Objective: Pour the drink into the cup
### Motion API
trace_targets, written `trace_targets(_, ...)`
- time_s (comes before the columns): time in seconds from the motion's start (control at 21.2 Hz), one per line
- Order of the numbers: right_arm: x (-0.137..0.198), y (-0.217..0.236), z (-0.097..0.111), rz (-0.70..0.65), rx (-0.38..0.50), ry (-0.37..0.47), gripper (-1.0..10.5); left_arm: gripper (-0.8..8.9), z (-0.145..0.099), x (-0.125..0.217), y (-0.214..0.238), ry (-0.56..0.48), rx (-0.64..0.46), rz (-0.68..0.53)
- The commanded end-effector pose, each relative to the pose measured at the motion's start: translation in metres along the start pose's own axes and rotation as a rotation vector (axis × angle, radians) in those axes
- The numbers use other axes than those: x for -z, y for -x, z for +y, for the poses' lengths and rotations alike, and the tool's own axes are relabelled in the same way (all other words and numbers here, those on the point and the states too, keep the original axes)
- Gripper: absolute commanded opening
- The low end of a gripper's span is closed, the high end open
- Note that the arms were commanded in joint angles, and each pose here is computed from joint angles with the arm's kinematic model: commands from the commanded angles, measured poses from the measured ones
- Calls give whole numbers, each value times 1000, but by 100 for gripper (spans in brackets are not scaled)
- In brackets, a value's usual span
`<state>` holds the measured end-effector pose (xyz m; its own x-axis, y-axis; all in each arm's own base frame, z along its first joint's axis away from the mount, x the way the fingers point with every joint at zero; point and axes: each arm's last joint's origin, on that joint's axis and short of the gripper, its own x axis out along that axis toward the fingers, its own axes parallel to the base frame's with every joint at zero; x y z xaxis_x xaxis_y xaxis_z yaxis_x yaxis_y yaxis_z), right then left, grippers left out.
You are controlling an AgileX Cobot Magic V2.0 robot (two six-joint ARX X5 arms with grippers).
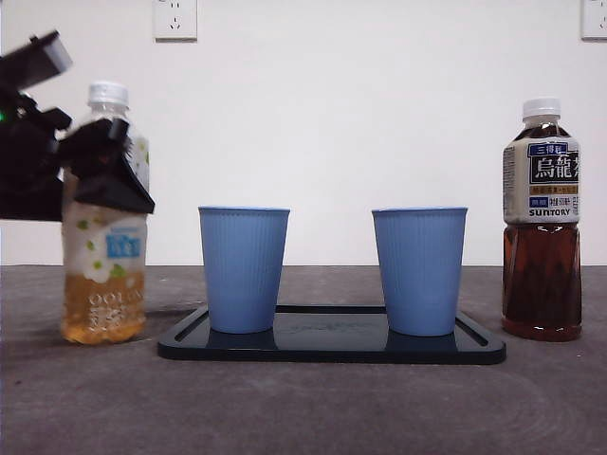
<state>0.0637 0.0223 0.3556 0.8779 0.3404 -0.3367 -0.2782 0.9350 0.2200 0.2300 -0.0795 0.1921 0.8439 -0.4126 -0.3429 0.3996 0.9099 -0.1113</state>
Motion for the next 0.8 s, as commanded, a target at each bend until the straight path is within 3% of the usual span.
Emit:
trace_targets(0.05,-4,2,1,-13,-7,-5,442,245,-4,-22,11,-19,10,-75)
trace_targets(0.33,-4,2,1,-13,-7,-5,442,245,-10,-54,32,-42,9,13)
trace_targets(0.52,-4,2,1,-13,-7,-5,442,244,-16,-78,40,-122,10,105)
trace_targets(0.8,-4,2,1,-13,-7,-5,442,244,-24,-108,46,-274,-101,241)
